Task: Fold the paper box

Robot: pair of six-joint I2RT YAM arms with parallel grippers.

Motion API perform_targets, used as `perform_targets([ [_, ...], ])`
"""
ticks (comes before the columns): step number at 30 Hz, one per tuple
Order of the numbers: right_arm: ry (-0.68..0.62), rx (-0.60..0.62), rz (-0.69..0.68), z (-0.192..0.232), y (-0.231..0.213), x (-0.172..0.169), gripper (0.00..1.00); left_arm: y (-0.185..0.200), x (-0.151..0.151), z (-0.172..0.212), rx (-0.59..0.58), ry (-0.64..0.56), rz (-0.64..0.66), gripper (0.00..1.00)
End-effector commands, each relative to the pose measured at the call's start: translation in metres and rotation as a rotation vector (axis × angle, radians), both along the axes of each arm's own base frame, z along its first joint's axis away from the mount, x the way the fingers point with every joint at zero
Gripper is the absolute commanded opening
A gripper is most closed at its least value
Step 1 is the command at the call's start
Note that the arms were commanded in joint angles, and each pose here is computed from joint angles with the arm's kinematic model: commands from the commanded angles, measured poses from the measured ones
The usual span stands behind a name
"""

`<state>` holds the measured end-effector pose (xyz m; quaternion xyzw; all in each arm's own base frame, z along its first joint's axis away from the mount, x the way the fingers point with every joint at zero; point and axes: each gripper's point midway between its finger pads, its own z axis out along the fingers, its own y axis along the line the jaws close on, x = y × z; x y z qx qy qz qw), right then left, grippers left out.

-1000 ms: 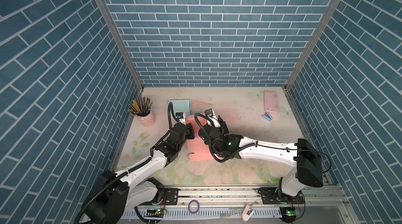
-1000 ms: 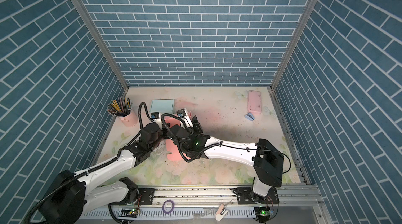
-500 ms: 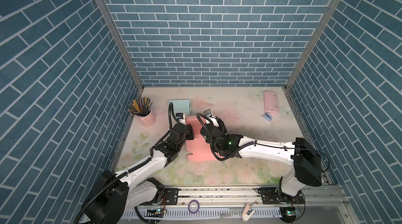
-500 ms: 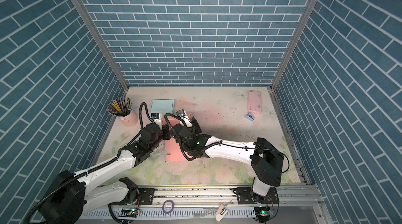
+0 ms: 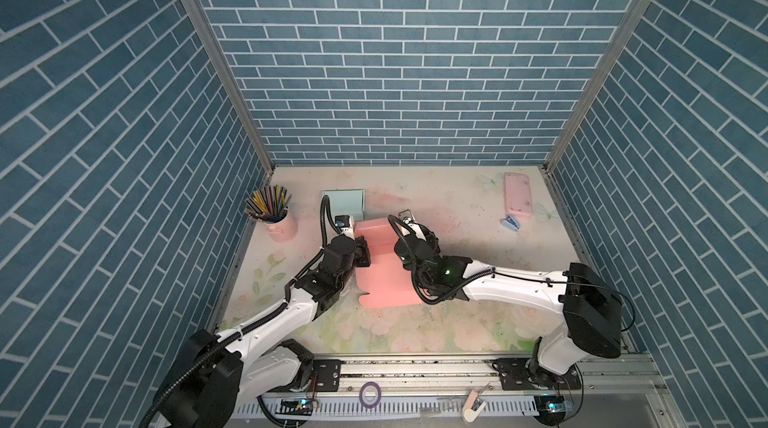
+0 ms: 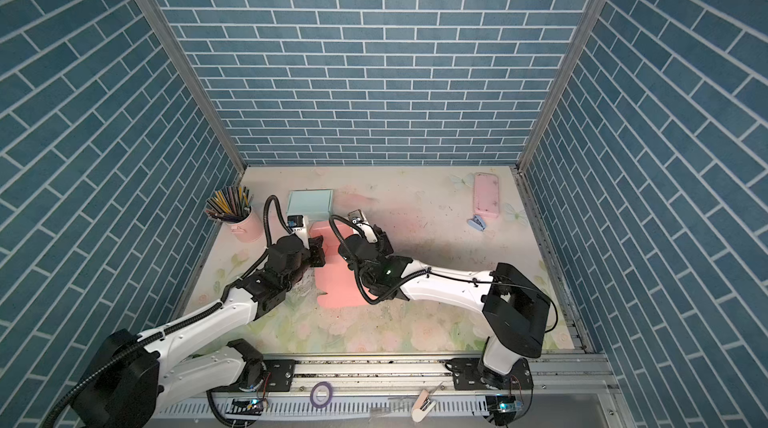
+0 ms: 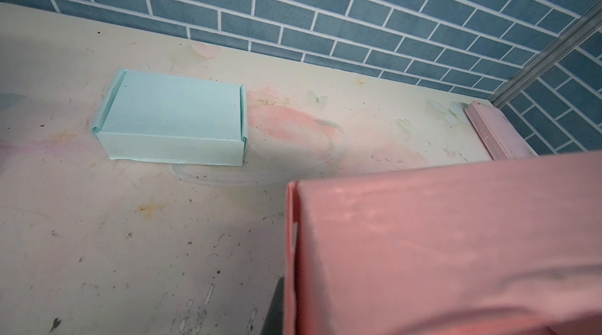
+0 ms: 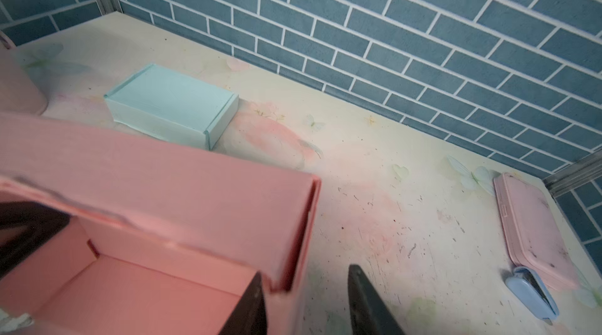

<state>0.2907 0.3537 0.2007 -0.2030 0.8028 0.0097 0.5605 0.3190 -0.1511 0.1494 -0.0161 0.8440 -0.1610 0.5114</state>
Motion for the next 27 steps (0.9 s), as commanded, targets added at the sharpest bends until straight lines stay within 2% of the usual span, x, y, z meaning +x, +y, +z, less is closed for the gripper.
perform_targets([
  [1, -0.035, -0.023, -0.032, 0.009, 0.004, 0.008, 0.37, 0.001, 0.005, 0.006, 0.002, -0.022, 0.013, 0.0],
  [12, -0.103, -0.222, -0.171, 0.012, -0.002, 0.018, 0.0, -0.003, 0.01, 0.006, 0.005, -0.023, 0.006, 0.0],
  [18, -0.13, -0.281, -0.191, 0.011, 0.003, 0.019, 0.0, -0.004, 0.011, 0.007, 0.001, -0.026, 0.005, 0.0],
  [21, -0.15, -0.311, -0.192, 0.012, 0.01, 0.017, 0.1, -0.004, 0.011, 0.008, 0.002, -0.03, 0.004, 0.0],
  [23, -0.154, -0.31, -0.187, 0.012, 0.014, 0.017, 0.12, -0.004, 0.011, 0.008, 0.003, -0.029, 0.004, 0.0],
  [25, -0.158, -0.307, -0.19, 0.012, 0.015, 0.018, 0.07, -0.005, 0.012, 0.009, 0.001, -0.031, 0.002, 0.0],
  [26, -0.159, -0.301, -0.189, 0.012, 0.015, 0.018, 0.0, -0.005, 0.012, 0.008, 0.002, -0.03, 0.001, 0.0],
  [27, -0.159, -0.295, -0.186, 0.012, 0.015, 0.017, 0.0, -0.005, 0.011, 0.009, 0.0, -0.032, 0.001, 0.0],
])
